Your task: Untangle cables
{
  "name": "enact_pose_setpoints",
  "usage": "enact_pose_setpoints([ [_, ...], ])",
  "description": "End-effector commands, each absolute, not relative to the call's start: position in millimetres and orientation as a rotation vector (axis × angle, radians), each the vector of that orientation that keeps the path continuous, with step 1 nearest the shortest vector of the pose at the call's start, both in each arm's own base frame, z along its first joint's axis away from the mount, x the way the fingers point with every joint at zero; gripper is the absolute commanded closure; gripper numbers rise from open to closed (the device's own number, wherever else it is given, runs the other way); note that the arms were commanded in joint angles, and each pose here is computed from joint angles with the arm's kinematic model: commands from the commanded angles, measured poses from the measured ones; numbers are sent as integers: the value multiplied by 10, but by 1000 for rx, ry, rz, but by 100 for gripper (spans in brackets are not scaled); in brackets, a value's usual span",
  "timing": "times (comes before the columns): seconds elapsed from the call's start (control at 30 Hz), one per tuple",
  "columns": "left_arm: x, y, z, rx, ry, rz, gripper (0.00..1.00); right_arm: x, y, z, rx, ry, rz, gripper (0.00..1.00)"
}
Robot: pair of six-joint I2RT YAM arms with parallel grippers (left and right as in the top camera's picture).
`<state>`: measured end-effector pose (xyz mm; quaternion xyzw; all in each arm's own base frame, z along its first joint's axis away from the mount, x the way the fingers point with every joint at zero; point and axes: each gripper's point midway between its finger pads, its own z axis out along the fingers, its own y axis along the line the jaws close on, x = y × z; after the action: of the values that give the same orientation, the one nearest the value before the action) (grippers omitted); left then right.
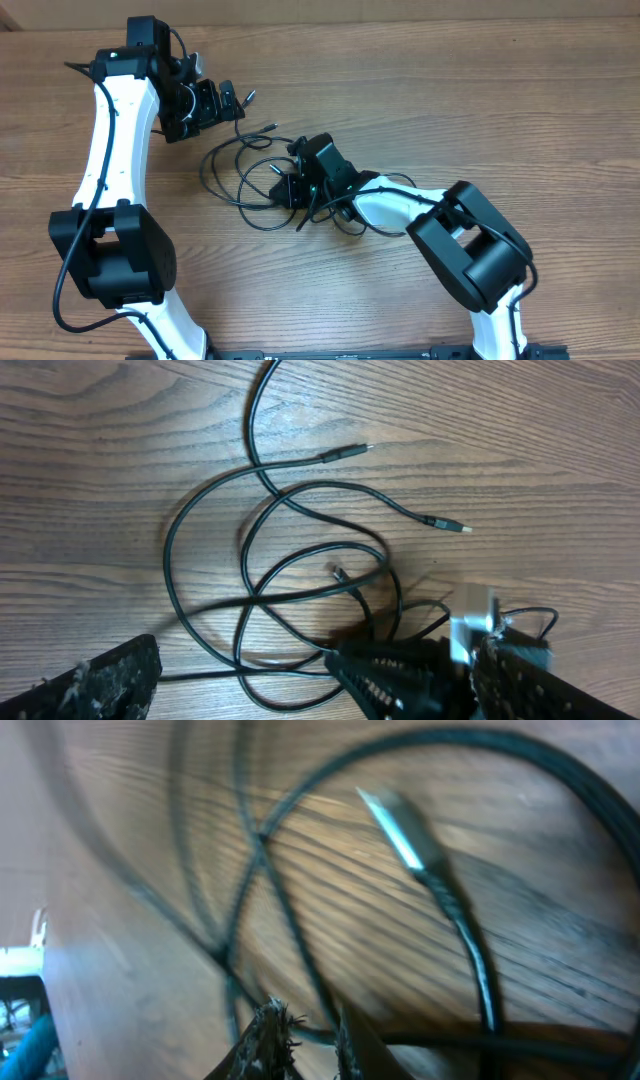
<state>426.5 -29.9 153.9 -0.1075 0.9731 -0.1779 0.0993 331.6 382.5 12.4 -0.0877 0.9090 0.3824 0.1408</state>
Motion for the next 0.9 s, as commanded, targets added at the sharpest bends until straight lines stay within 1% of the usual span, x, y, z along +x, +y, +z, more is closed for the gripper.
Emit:
enact_pose_setpoints([
  [0.0, 4236, -263, 1487, -342, 2896, -509, 0, 3395, 3717, -5, -145, 2657, 1018, 86],
  [0.07, 4234, -265, 1487, -342, 2896, -509, 0, 3459, 3600, -79, -92, 2670, 923, 89],
  [0.13, 4229, -265, 1486, -342, 2898, -509, 0, 3527, 3414, -172, 28, 2704, 828, 90],
  [0.23, 4215, -263, 1483, -344, 2904, -507, 0, 3604, 3142, -261, 170, 2759, 773, 92],
  [0.43, 4205, -267, 1481, -345, 2908, -509, 0, 3845, 2312, -416, 504, 2828, 657, 96],
  [0.53, 4190, -268, 1477, -346, 2915, -509, 0, 3938, 1896, -451, 666, 2839, 649, 96],
  [0.7, 4150, -293, 1470, -315, 2932, -509, 0, 3940, 1188, -500, 974, 2849, 658, 96],
  [0.87, 4128, -422, 1453, -258, 2947, -513, 0, 3801, 608, -535, 1262, 2836, 643, 96],
])
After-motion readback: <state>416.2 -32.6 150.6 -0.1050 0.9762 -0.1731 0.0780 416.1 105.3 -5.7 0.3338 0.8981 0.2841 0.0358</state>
